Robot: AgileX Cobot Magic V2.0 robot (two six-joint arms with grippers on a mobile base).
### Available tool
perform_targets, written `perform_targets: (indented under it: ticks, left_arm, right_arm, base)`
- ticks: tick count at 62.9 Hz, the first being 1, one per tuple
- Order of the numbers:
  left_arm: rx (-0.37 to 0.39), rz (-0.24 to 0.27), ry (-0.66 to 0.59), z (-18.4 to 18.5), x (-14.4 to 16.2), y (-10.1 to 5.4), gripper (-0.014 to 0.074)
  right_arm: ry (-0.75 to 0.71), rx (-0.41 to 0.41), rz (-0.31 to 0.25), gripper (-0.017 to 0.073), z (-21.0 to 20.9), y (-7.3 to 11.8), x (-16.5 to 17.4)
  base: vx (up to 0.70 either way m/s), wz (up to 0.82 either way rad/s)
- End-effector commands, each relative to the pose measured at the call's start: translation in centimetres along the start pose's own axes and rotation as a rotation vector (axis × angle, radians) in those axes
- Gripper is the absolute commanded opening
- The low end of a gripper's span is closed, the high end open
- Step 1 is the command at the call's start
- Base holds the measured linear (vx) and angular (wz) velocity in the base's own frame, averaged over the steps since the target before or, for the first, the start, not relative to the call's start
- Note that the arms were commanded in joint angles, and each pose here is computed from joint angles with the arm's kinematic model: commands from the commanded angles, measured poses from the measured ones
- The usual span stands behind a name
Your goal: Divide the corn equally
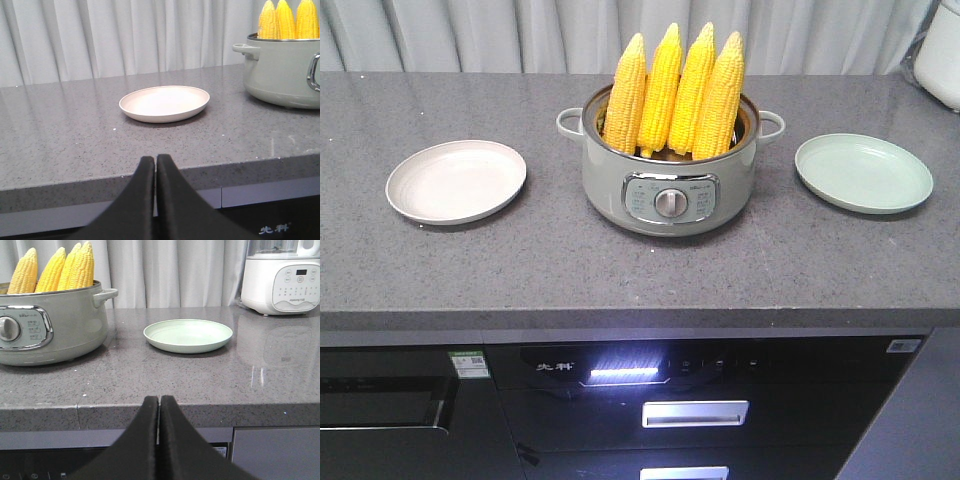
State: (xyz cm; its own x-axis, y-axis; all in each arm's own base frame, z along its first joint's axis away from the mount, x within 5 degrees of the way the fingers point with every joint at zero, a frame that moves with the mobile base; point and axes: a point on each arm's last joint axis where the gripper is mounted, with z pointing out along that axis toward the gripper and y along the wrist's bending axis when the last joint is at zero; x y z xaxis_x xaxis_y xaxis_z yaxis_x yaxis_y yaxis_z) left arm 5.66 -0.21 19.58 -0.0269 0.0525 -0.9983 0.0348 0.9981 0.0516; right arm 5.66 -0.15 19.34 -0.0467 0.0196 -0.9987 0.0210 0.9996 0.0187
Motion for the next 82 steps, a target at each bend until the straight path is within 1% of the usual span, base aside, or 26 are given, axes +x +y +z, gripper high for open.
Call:
perform_targets:
  ticks: [1,82]
  left_arm:
    - [-0.009,-0.011,-0.081,-0.07,-0.3,0.06,-0.0006]
    - [-0.009,-0.011,-0.081,-0.07,-0.3,0.06,-0.0006]
  right_arm:
    - [-0.072,-0.001,-0.014,-0.0006,-0.02,0.03,-0.47]
    - [-0.072,-0.001,-0.014,-0.0006,-0.02,0.03,-0.47]
  base:
    - [0.09,-0.01]
    - [0.08,-0.01]
